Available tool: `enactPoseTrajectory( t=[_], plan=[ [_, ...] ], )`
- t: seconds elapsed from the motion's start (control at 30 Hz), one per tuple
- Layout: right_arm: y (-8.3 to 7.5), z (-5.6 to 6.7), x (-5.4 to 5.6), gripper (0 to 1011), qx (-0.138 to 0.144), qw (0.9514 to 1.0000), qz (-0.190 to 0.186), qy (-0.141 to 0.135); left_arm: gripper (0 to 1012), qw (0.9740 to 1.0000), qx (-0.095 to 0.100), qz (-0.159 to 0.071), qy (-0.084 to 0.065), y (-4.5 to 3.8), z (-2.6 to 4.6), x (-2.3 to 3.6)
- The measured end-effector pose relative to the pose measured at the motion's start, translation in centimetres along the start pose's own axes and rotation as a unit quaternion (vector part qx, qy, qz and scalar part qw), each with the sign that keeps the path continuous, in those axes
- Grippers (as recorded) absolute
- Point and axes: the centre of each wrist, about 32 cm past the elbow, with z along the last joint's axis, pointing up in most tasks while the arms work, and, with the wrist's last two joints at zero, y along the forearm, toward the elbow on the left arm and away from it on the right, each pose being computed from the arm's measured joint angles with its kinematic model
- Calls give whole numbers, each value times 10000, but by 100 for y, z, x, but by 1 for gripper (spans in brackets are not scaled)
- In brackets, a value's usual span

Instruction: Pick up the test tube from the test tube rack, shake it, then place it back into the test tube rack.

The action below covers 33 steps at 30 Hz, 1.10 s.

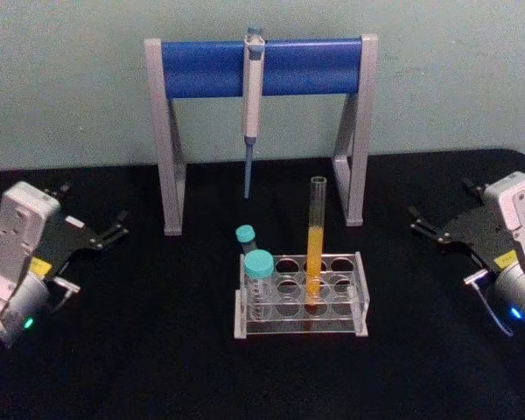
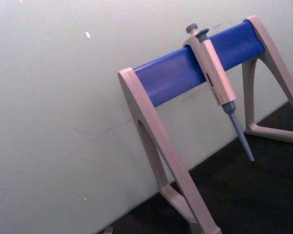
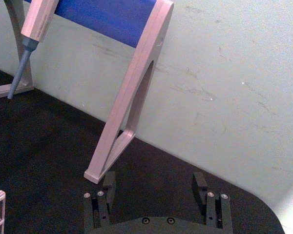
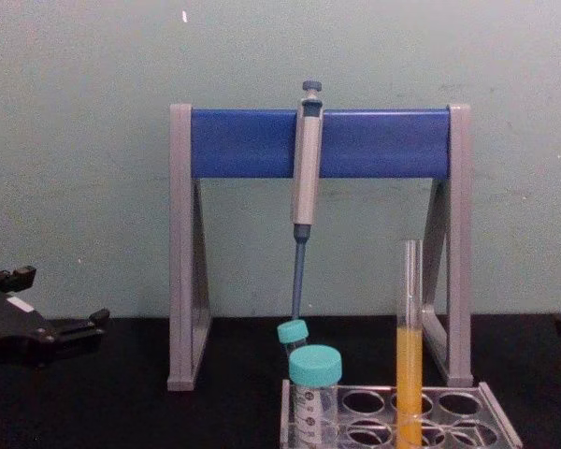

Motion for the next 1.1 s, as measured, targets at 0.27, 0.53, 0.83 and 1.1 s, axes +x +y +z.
enactPoseTrajectory(
  t=[0.27, 0.53, 0.83, 1.1],
  plan=[
    [0, 0, 0, 1000, 0, 10000, 0, 0, 1001, 10000, 0, 0, 0, 0, 0, 0],
    [0, 0, 0, 1000, -1, 10000, 0, 0, 1001, 10000, 1, 0, 0, 0, 0, 0],
    [0, 0, 0, 1000, -1, 10000, 0, 0, 1002, 10000, 0, 0, 0, 0, 0, 0],
    [0, 0, 0, 1000, -1, 10000, 0, 0, 1001, 10000, 0, 0, 0, 0, 0, 0]
  ],
)
